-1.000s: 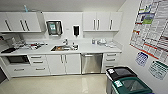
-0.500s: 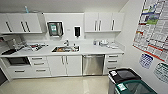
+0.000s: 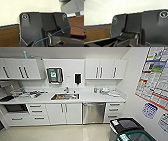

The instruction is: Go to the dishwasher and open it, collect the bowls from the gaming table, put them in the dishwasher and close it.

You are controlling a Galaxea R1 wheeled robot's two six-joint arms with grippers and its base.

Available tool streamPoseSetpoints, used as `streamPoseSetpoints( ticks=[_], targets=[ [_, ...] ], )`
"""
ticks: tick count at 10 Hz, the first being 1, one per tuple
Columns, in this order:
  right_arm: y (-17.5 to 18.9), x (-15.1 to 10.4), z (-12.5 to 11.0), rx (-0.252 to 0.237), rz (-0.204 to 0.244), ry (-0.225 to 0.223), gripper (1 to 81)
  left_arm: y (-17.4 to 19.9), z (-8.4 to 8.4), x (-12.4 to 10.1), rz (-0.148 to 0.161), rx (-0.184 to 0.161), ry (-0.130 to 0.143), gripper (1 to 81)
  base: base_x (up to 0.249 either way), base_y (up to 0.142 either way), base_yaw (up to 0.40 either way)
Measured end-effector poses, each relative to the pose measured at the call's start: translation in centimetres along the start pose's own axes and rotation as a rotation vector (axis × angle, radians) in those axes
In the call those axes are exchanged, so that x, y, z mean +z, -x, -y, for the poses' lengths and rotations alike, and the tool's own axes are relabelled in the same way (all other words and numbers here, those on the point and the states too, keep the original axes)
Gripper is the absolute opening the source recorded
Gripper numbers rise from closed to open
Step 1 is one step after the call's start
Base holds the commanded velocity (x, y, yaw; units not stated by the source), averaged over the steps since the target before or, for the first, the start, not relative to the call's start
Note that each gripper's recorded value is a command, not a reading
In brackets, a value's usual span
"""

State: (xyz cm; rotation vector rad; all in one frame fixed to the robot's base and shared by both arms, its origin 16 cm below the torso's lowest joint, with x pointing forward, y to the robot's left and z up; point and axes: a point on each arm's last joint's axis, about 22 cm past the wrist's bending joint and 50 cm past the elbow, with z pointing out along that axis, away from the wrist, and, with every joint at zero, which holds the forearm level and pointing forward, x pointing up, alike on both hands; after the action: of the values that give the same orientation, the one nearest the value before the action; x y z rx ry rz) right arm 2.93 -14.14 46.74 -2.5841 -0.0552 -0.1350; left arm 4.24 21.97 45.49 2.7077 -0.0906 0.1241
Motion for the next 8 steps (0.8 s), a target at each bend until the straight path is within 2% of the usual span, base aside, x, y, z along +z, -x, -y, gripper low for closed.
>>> streamPoseSetpoints(
  ticks=[3, 4, 6, 8],
  targets=[
    [0.0, -1.1, -2.7, -0.001, 0.004, 0.041, 81.1, -0.2, -2.3, 0.8, -0.001, 0.0, 0.035, 81.1, 0.108, 0.0, 0.0],
    [0.0, -0.7, -1.9, -0.003, 0.0, 0.029, 81.1, -0.1, -1.4, 0.5, -0.004, 0.0, 0.022, 81.1, 0.108, 0.0, 0.0],
    [0.3, -0.4, -1.1, -0.001, 0.006, 0.017, 81.1, 0.3, -0.9, 0.3, 0.003, -0.002, 0.014, 81.1, 0.108, 0.0, 0.0],
    [0.1, -0.6, -1.4, -0.002, 0.002, 0.022, 81.1, 0.3, -1.4, 0.5, 0.002, -0.002, 0.02, 81.1, 0.11, 0.0, 0.0]
  ],
)
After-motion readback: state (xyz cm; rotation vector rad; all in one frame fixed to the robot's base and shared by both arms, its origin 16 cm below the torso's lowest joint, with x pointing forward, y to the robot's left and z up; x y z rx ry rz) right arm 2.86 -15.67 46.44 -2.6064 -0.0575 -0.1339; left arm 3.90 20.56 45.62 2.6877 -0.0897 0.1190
